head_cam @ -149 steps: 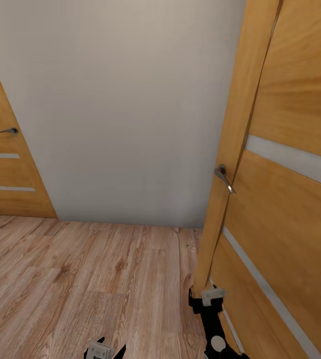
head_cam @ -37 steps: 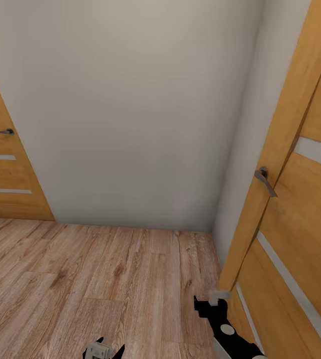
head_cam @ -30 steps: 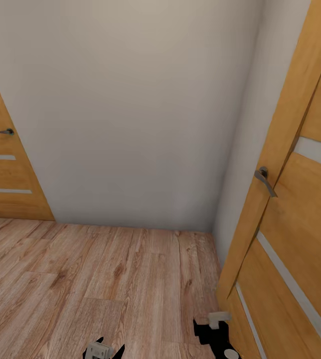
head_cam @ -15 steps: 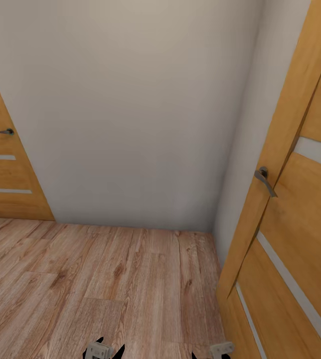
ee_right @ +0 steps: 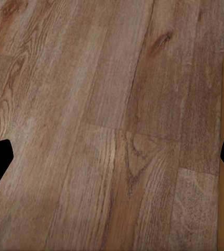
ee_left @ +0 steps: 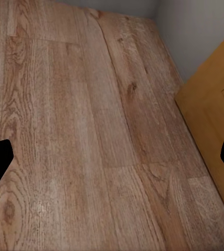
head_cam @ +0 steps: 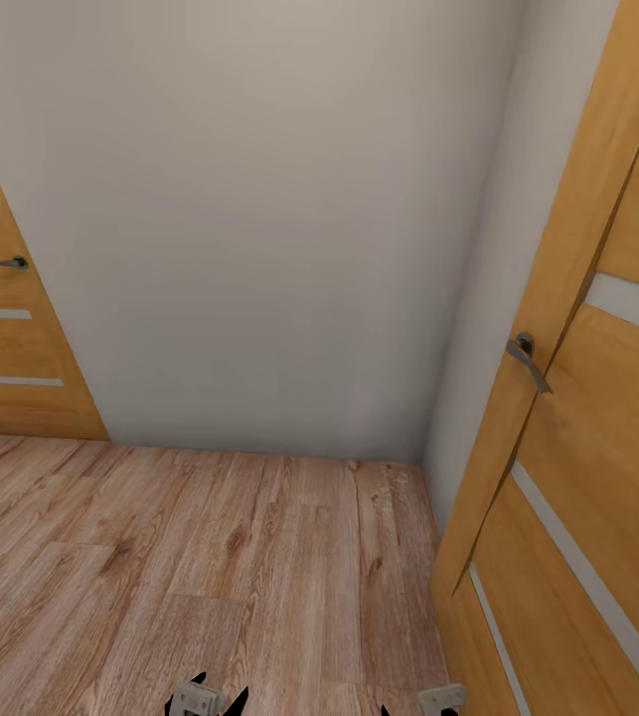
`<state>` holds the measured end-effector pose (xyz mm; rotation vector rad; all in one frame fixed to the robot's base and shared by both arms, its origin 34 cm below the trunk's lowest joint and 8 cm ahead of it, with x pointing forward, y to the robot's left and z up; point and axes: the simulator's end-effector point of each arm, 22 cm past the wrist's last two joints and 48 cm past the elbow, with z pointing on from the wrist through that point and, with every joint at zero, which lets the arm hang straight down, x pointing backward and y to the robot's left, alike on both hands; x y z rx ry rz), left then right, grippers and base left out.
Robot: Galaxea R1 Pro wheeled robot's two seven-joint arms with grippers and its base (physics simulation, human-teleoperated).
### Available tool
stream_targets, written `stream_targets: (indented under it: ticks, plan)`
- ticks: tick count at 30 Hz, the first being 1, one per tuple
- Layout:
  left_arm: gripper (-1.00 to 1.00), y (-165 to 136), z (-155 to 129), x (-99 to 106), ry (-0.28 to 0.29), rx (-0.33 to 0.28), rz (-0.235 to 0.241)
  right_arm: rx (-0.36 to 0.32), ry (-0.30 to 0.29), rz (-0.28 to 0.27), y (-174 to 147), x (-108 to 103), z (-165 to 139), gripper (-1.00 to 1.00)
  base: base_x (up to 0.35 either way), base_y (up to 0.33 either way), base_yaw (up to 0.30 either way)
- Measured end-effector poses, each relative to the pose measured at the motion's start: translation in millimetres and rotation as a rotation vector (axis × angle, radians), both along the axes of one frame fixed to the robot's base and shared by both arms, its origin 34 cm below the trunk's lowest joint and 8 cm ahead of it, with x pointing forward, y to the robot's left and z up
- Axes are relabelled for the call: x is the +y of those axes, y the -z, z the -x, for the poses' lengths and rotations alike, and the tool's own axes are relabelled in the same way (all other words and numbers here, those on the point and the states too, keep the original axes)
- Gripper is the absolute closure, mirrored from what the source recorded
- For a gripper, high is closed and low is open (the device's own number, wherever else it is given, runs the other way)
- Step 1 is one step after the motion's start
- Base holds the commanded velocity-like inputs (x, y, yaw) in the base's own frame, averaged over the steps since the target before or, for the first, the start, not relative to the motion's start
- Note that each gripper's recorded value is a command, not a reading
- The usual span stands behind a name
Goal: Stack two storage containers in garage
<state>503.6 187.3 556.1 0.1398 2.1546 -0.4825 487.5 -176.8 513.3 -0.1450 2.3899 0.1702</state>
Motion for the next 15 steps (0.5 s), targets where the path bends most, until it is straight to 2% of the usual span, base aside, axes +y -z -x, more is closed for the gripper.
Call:
stream_targets:
  ticks: [8,11,15]
  plan:
    - [-1.00,0.0,0.0,0.0,0.000,0.000,0.000,0.001,0.000,0.000,0.2,0.0,0.3,-1.00,0.000,0.000,0.000]
    - [-1.00,-0.2,-2.0,3.9,-0.025,0.001,0.003,0.005,-0.001,0.000,1.0,0.2,2.0,-1.00,0.039,0.000,0.000]
    - [-1.00,-1.4,-5.3,9.3,-0.062,-0.001,0.012,0.024,-0.002,0.003,6.0,-0.5,13.4,-1.00,0.210,0.000,0.000]
